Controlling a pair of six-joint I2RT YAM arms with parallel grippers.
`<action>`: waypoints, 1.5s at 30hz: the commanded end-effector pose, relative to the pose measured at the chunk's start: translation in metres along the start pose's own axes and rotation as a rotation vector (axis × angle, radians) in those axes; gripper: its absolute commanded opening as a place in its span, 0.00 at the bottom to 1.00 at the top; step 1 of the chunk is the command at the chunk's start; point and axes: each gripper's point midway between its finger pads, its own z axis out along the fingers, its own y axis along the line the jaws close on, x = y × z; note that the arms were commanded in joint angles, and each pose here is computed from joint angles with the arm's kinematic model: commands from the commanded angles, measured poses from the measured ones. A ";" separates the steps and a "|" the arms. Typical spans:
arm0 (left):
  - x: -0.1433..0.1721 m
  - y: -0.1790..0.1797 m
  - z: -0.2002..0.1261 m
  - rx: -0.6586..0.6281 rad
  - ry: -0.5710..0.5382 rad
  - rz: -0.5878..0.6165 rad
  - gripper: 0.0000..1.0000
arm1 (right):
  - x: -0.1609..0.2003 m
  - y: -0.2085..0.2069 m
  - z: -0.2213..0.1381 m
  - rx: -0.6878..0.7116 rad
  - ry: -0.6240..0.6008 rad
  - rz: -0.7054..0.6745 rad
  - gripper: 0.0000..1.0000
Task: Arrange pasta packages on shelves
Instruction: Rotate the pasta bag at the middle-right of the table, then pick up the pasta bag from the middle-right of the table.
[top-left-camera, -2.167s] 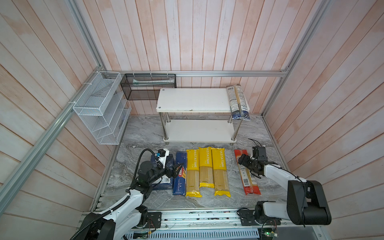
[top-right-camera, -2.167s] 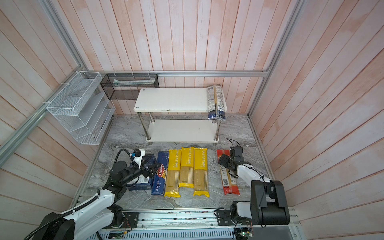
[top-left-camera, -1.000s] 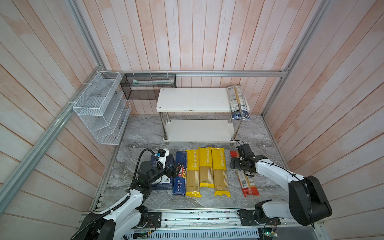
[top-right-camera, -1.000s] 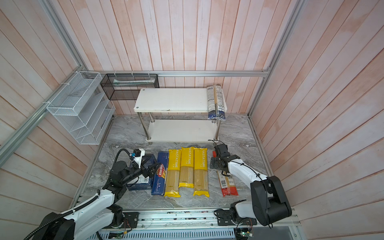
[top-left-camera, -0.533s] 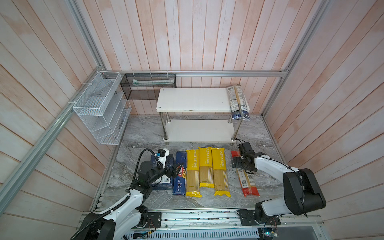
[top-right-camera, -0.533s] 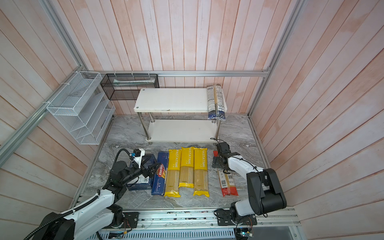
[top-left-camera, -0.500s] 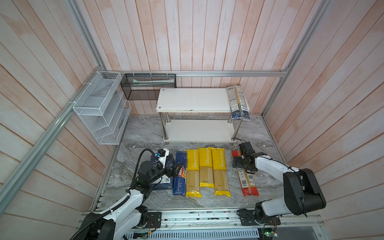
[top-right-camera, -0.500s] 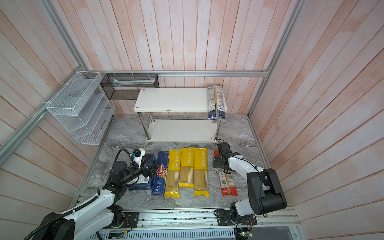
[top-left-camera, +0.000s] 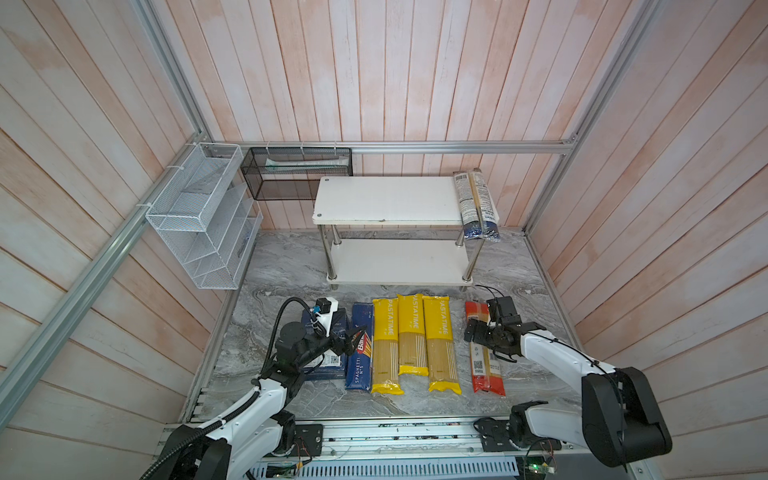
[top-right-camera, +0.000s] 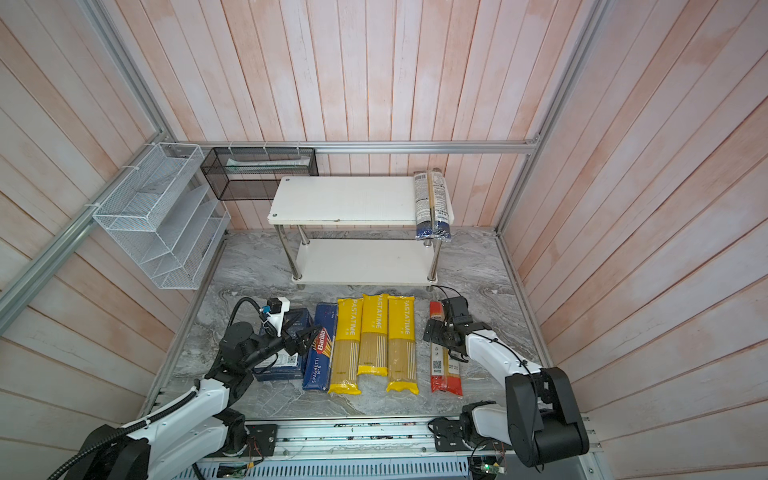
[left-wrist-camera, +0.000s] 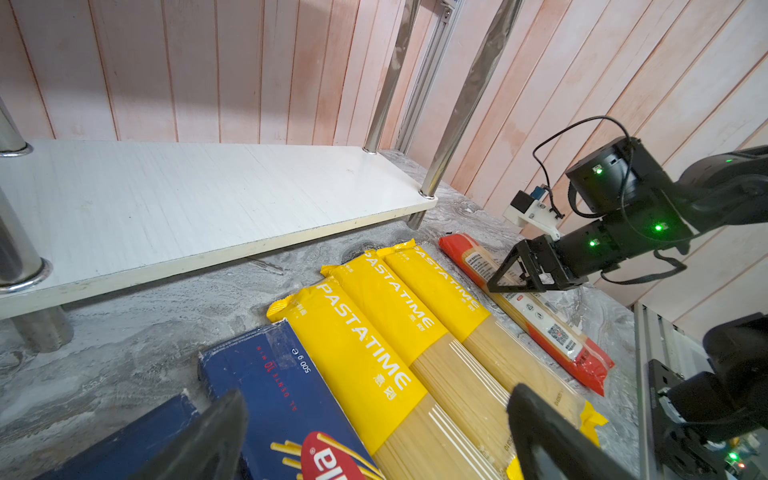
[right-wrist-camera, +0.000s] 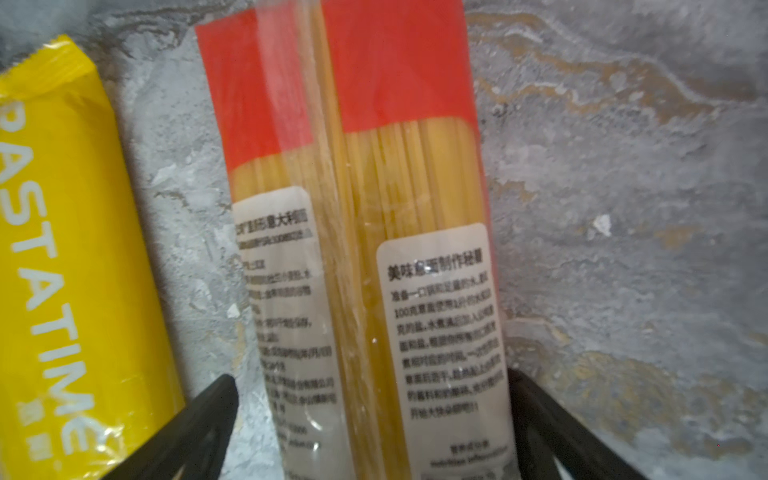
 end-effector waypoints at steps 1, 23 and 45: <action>0.002 -0.002 0.000 0.010 0.000 0.019 1.00 | 0.014 0.017 -0.003 -0.060 0.038 0.043 0.98; 0.002 -0.002 0.000 0.013 0.000 0.019 1.00 | 0.011 0.002 0.006 0.139 0.038 0.016 0.98; 0.000 -0.003 0.000 0.014 -0.005 0.022 1.00 | 0.032 -0.009 0.020 0.211 0.094 -0.037 0.83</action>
